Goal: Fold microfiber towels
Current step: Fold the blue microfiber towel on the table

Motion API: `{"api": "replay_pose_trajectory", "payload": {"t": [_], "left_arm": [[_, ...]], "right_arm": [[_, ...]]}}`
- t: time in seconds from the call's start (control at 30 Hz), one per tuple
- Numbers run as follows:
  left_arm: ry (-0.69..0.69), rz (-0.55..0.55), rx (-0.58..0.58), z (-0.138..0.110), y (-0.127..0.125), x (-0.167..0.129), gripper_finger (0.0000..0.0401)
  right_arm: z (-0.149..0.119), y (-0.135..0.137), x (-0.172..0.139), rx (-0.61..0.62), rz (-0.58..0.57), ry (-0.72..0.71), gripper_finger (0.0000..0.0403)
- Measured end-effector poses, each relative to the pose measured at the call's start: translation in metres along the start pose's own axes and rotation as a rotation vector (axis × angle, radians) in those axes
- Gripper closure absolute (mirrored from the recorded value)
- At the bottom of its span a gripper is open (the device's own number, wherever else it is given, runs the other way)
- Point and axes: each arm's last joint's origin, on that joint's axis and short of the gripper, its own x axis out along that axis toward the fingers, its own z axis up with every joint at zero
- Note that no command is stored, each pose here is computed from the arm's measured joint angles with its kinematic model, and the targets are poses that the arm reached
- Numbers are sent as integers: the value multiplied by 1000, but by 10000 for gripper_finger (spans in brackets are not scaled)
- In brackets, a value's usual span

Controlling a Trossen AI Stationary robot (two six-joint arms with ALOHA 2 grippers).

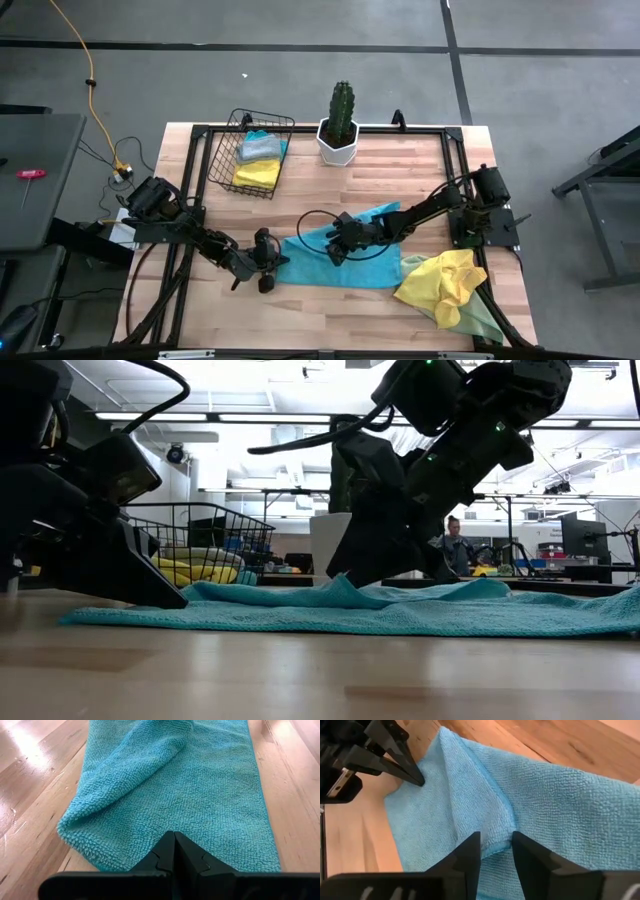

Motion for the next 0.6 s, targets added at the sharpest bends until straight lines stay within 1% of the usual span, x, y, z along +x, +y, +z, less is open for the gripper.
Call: {"api": "replay_pose_trajectory", "payload": {"t": [0.43,0.53,0.6], "left_arm": [[0,0,0,0,0,0,401],[0,0,0,0,0,0,401],[0,0,0,0,0,0,401]], "right_arm": [[-1,0,0,11,18,27,305],[-1,1,0,-6,21,25,320],[0,2,0,-28,31,17,344]]}}
